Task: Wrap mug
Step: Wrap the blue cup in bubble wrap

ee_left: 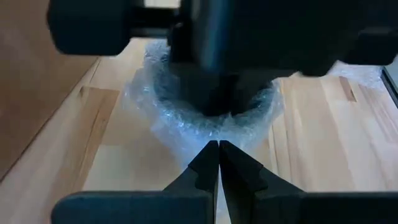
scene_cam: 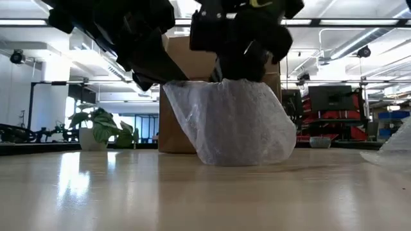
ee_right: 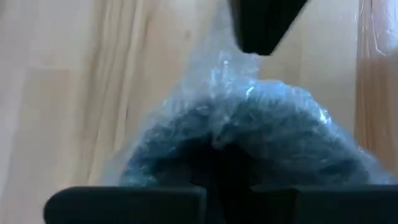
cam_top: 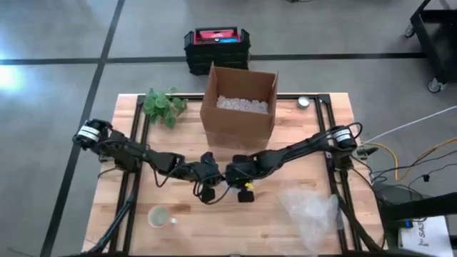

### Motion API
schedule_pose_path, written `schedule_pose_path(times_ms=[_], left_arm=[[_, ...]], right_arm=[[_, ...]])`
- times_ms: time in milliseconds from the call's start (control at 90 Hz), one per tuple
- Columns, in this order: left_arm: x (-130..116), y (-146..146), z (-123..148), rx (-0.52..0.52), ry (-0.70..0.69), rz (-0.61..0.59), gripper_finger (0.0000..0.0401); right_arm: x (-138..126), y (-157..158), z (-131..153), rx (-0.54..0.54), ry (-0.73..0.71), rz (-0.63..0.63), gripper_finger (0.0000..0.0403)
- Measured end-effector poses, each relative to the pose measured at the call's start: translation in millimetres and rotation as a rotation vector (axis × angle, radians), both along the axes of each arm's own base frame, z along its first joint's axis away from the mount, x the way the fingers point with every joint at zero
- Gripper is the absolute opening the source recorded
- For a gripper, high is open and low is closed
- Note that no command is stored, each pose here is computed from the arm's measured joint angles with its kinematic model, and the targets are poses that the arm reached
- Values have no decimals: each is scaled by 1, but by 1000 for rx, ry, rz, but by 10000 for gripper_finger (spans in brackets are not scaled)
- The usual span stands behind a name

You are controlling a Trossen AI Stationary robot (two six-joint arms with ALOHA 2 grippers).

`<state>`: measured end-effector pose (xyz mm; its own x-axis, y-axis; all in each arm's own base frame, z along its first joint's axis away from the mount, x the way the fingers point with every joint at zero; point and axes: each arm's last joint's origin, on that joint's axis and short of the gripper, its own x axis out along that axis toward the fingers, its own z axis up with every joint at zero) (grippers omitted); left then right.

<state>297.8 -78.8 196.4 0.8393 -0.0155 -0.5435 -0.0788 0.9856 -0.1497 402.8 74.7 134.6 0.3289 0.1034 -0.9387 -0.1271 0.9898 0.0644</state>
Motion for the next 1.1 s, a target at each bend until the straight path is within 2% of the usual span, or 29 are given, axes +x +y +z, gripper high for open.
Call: schedule_pose_path(times_ms=[144,222,544,700,800,900,1100], left_arm=[[0,0,0,0,-1,0,0],[0,0,0,0,-1,0,0],[0,0,0,1,-4,-2,0],[0,0,0,1,-3,-3,0],[0,0,0,1,-3,-2,0],[0,0,0,0,-2,-2,0],[0,0,0,0,-1,-2,0]], right_arm=[[1,-1,-4,0,13,-2,2],[-1,-1,3,-2,5,-3,2],[-22,-3,74,12,-97,-7,2],[-30,-5,85,7,-78,-22,2],[-31,-6,79,5,-59,-37,2],[-29,-7,51,-13,25,-42,2],[-17,-5,16,-24,75,-40,2]])
